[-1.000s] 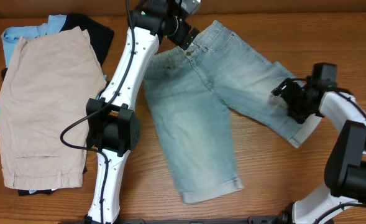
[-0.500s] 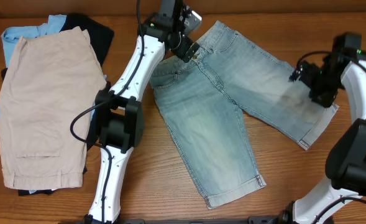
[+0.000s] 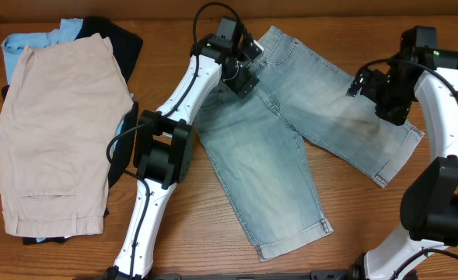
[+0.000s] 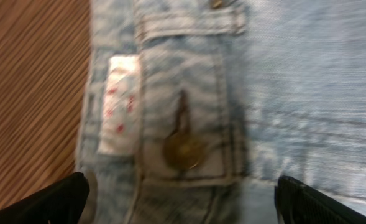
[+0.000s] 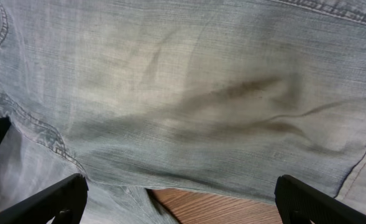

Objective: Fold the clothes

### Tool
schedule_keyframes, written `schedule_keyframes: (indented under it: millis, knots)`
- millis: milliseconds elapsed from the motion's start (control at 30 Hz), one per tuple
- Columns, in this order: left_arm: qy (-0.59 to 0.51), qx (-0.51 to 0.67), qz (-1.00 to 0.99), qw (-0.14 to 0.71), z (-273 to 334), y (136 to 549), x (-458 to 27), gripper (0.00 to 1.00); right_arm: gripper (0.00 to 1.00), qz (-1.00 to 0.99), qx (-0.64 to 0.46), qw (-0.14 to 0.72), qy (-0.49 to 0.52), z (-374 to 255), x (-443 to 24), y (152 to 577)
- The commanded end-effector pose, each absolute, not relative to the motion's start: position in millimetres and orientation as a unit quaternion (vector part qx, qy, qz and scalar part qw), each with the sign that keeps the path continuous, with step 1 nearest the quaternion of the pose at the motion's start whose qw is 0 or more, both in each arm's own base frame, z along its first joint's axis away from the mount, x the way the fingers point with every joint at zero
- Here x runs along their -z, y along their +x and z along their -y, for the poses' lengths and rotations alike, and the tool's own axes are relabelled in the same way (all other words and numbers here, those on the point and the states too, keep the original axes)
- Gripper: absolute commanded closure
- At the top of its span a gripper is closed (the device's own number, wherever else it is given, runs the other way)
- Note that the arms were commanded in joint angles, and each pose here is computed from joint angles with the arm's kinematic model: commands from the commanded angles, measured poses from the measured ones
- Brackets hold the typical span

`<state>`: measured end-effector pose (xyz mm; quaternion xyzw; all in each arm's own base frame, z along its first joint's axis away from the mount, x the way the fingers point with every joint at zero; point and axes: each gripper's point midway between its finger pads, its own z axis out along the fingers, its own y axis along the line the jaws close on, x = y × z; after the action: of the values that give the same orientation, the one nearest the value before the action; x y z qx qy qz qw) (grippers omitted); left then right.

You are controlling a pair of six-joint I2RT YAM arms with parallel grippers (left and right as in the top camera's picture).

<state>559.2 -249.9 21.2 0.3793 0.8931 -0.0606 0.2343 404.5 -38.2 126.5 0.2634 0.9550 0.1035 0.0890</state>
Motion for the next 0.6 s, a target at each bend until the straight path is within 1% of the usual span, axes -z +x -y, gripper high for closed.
schedule_keyframes:
  millis: [0,100,200,400,567]
  knots:
    - [0.3,0.0,-0.93,0.21,218.5,562.7,-4.7,0.0,0.0,-0.955,-0.101,0.111,0.257,37.7,-140.7,408.6]
    - [0.257,-0.014,-0.949,0.18,199.8,556.2,11.2,0.0,0.0,-0.955,-0.102,0.107,0.258,33.4,-139.6,407.4]
    - [0.205,-0.032,-0.97,0.13,172.9,542.3,34.8,0.0,0.0,-0.955,-0.102,0.098,0.259,27.4,-136.6,404.5]
    - [0.11,-0.056,-0.992,-0.015,117.2,488.1,78.2,0.0,0.0,-0.959,-0.1,0.061,0.258,9.9,-123.6,388.8]
    - [0.067,-0.056,-0.99,-0.113,93.7,446.1,82.3,0.0,0.0,-0.96,-0.095,0.019,0.263,-6.3,-112.3,369.9]
